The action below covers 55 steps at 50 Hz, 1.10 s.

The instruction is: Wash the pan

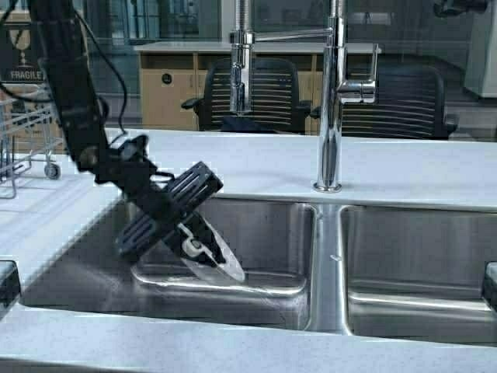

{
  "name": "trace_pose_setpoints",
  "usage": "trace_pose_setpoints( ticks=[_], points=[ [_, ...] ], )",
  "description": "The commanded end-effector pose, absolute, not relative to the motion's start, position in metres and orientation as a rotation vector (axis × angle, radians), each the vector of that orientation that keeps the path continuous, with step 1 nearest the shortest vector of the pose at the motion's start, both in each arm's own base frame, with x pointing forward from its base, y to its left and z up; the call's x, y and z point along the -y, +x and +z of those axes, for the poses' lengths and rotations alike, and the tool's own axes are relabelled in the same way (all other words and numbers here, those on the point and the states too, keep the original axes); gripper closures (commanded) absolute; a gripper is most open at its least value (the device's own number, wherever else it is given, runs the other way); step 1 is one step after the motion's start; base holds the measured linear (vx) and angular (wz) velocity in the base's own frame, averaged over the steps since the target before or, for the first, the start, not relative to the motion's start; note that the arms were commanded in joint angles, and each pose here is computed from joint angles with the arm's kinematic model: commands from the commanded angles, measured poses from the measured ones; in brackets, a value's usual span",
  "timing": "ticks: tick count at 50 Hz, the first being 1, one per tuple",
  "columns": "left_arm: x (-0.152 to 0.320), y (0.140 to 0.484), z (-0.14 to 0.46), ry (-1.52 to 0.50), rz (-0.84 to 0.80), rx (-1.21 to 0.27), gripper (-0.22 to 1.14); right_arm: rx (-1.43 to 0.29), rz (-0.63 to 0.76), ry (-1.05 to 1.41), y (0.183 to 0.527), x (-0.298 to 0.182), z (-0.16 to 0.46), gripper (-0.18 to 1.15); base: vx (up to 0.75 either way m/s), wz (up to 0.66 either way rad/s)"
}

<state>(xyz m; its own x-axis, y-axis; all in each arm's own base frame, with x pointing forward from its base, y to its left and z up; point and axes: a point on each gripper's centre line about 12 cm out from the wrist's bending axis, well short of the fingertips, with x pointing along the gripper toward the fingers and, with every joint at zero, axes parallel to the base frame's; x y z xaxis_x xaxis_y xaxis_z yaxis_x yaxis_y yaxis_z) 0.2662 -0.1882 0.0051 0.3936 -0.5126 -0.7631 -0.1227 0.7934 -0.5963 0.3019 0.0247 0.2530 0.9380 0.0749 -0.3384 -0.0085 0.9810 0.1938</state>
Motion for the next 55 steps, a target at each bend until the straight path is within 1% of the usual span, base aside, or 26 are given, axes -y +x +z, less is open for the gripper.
trace_pose_setpoints(
  ticks=[1, 5, 9, 19, 28, 33, 43, 48, 55],
  points=[
    [0.163, 0.294, 0.064, -0.011, -0.058, -1.111, 0.88, -0.319, 0.047, 0.198, 0.302, -0.025, 0.262, 0.92, 0.00, 0.00],
    [0.158, 0.302, 0.094, 0.243, -0.031, -1.066, 0.88, -0.316, 0.047, 0.199, 0.302, -0.025, 0.262, 0.92, 0.00, 0.00],
    [0.159, 0.305, 0.115, 0.339, -0.065, -1.035, 0.88, -0.303, 0.048, 0.201, 0.303, -0.025, 0.264, 0.92, 0.00, 0.00],
    [0.159, 0.298, 0.128, 0.333, -0.095, -1.061, 0.88, -0.299, 0.049, 0.200, 0.304, -0.025, 0.266, 0.92, 0.00, 0.00],
    [0.158, 0.292, 0.102, 0.350, -0.111, -1.116, 0.88, -0.302, 0.048, 0.200, 0.304, -0.025, 0.265, 0.92, 0.00, 0.00],
    [0.158, 0.291, 0.100, 0.347, -0.114, -1.120, 0.88, -0.302, 0.048, 0.198, 0.303, -0.025, 0.264, 0.92, 0.00, 0.00],
    [0.156, 0.291, 0.120, 0.352, -0.129, -1.074, 0.88, -0.303, 0.048, 0.198, 0.303, -0.025, 0.264, 0.92, 0.00, 0.00],
    [0.152, 0.291, 0.137, 0.391, -0.140, -1.035, 0.88, -0.299, 0.049, 0.197, 0.304, -0.025, 0.265, 0.92, 0.00, 0.00],
    [0.131, 0.295, 0.171, 0.440, -0.132, -0.960, 0.88, -0.302, 0.049, 0.197, 0.303, -0.025, 0.264, 0.92, 0.00, 0.00]
  ],
)
